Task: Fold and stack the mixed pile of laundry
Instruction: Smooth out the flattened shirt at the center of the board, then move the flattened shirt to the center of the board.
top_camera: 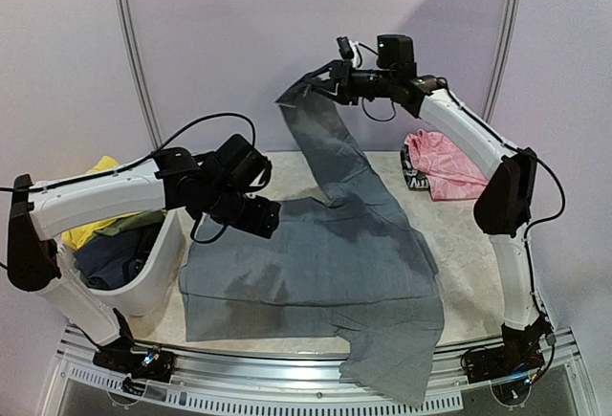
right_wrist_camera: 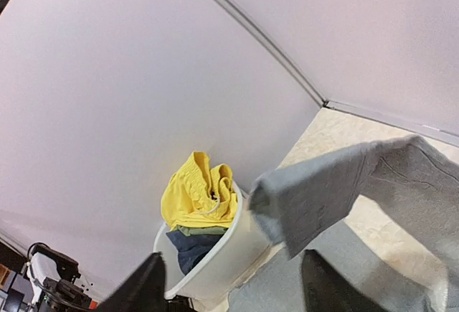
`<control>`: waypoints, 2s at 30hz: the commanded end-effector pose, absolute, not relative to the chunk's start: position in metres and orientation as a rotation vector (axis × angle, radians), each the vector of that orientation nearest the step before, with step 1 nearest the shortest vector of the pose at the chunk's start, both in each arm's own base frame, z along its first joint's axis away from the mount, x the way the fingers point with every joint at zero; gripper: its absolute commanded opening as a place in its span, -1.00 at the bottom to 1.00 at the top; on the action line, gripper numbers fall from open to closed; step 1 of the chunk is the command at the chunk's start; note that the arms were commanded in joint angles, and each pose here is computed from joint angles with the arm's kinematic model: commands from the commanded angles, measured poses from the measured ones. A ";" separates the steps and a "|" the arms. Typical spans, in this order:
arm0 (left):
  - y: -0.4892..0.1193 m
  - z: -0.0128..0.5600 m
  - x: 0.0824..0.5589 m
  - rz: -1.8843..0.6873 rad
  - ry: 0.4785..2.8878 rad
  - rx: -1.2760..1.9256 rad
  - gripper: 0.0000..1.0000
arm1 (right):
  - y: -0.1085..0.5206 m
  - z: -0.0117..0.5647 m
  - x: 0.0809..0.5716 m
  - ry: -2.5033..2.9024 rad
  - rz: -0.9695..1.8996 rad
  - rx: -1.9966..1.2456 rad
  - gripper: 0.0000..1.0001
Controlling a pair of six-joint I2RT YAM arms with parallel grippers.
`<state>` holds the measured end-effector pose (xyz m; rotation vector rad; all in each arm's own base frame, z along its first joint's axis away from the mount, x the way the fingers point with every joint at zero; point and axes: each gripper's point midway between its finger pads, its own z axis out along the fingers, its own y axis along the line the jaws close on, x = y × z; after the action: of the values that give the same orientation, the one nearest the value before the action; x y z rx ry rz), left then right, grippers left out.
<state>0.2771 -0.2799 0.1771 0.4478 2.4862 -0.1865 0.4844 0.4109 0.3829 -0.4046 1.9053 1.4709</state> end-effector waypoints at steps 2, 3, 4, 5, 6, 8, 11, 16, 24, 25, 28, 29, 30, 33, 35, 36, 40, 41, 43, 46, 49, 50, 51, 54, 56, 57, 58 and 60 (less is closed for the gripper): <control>-0.274 0.190 0.273 -0.165 2.462 0.433 0.71 | 0.421 0.354 0.497 1.917 1.490 -0.347 0.98; -0.273 0.189 0.273 -0.170 2.462 0.427 0.71 | 0.418 0.340 0.498 1.959 1.440 -0.346 0.98; -0.274 0.188 0.273 -0.175 2.463 0.423 0.71 | 0.411 0.332 0.498 2.000 1.394 -0.328 0.98; -0.274 0.188 0.272 -0.184 2.464 0.419 0.71 | 0.405 0.318 0.498 2.047 1.345 -0.316 0.98; -0.274 0.187 0.272 -0.189 2.466 0.415 0.71 | 0.395 0.313 0.497 2.078 1.294 -0.293 0.98; -0.274 0.185 0.271 -0.194 2.469 0.411 0.71 | 0.371 0.294 0.498 2.165 1.168 -0.228 0.98; -0.273 0.182 0.269 -0.189 2.481 0.408 0.71 | 0.329 0.270 0.488 2.299 1.020 -0.139 0.98; -0.262 0.164 0.262 -0.161 2.514 0.388 0.71 | 0.254 0.239 0.449 2.452 0.738 -0.119 0.98; -0.248 0.129 0.255 -0.089 2.608 0.352 0.72 | 0.116 0.157 0.369 2.706 0.575 0.187 0.81; -0.246 0.124 0.254 -0.076 2.625 0.345 0.71 | 0.109 0.150 0.359 2.729 0.567 0.196 0.79; -0.240 0.114 0.253 -0.035 2.661 0.322 0.71 | 0.096 0.123 0.334 2.817 0.560 0.198 0.72; -0.238 0.111 0.252 -0.024 2.673 0.313 0.71 | 0.094 0.116 0.328 2.839 0.565 0.191 0.69; -0.235 0.108 0.251 -0.014 2.684 0.300 0.70 | 0.092 0.108 0.324 2.857 0.577 0.188 0.65; -0.225 0.097 0.245 0.011 2.726 0.259 0.69 | 0.092 0.089 0.317 2.902 0.605 0.150 0.52; -0.221 0.091 0.241 0.018 2.744 0.251 0.69 | 0.094 0.080 0.317 2.923 0.618 0.119 0.44; -0.219 0.089 0.239 0.021 2.752 0.249 0.69 | 0.095 0.077 0.319 2.927 0.624 0.112 0.40; -0.211 0.082 0.232 0.040 2.776 0.232 0.68 | 0.101 0.059 0.327 2.957 0.680 0.125 0.23; -0.210 0.081 0.231 0.034 2.778 0.225 0.68 | 0.104 0.057 0.330 2.958 0.698 0.133 0.20; -0.209 0.079 0.229 0.027 2.783 0.212 0.68 | 0.106 0.052 0.334 2.967 0.714 0.143 0.19; -0.206 0.074 0.226 0.024 2.794 0.193 0.67 | 0.110 0.040 0.337 3.000 0.723 0.142 0.18; -0.203 0.068 0.223 0.034 2.806 0.183 0.67 | 0.114 0.032 0.338 3.032 0.717 0.113 0.16; -0.202 0.067 0.222 0.039 2.811 0.177 0.66 | 0.115 0.030 0.339 3.037 0.713 0.108 0.15; -0.200 0.066 0.221 0.045 2.813 0.169 0.66 | 0.117 0.028 0.340 3.043 0.708 0.103 0.14; -0.195 0.062 0.218 0.065 2.821 0.144 0.61 | 0.120 0.023 0.344 3.054 0.686 0.090 0.09; -0.190 0.060 0.216 0.079 2.826 0.123 0.59 | 0.123 0.019 0.345 3.065 0.678 0.078 0.02; -0.188 0.059 0.215 0.084 2.829 0.115 0.58 | 0.125 0.017 0.345 3.072 0.672 0.069 -0.03; -0.186 0.058 0.214 0.088 2.833 0.106 0.57 | 0.127 0.013 0.344 3.084 0.666 0.059 -0.08; -0.182 0.055 0.213 0.098 2.841 0.094 0.55 | 0.131 0.009 0.344 3.097 0.662 0.038 -0.16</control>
<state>0.2143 -0.1935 0.0552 0.1654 2.8341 0.0934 0.3412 0.1235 0.0203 0.0904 3.0736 0.6885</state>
